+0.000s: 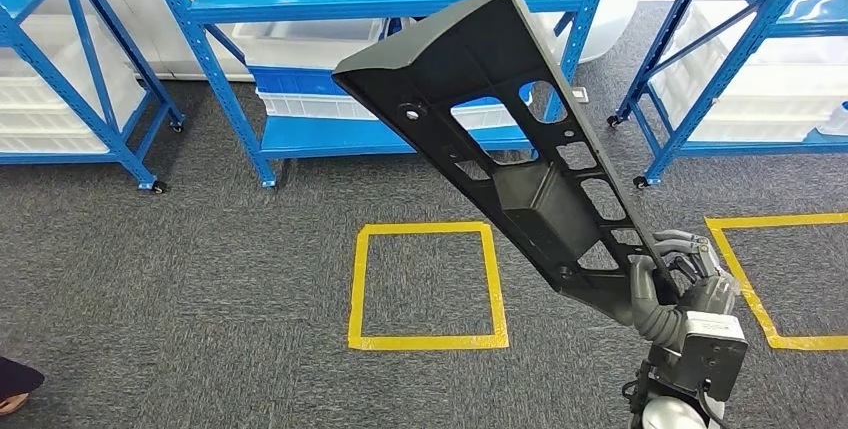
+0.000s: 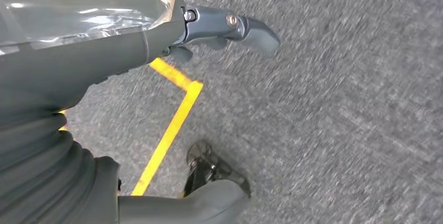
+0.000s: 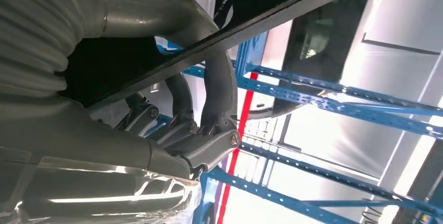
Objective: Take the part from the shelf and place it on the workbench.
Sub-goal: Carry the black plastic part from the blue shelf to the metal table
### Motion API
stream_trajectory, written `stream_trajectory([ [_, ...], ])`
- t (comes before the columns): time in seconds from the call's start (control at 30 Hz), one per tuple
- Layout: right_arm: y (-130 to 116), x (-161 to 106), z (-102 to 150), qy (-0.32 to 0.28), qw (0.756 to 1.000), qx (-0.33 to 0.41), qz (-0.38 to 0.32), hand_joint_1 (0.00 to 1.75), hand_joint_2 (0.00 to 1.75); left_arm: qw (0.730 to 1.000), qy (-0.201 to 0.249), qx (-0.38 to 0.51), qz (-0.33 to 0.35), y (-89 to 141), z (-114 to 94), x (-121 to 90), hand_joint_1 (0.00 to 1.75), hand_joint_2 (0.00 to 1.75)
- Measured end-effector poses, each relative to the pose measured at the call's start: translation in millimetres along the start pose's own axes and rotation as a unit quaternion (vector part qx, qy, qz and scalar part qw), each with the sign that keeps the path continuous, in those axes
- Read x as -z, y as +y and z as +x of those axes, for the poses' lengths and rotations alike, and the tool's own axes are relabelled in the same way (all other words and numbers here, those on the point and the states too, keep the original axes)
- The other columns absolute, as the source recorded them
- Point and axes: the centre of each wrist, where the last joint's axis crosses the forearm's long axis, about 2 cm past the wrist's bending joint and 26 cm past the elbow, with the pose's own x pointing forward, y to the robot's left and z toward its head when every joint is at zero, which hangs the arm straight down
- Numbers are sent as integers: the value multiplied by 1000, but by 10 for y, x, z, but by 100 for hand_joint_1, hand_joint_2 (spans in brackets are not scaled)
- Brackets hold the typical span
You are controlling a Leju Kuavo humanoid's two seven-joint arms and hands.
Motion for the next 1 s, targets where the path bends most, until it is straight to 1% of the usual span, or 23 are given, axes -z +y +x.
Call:
stream_trajectory([
  [0.33,-97,-66,-4,9,1000,-9,-18,175,175,1000,-3,8,-7,-15,-2,-6,0,175],
  [0.77,-103,-64,11,11,1000,-6,-29,175,175,1000,-3,12,-6,12,-18,-1,0,175],
  [1.0,-116,-49,22,11,999,-4,-39,175,175,1000,-21,8,-7,-7,13,2,0,175],
])
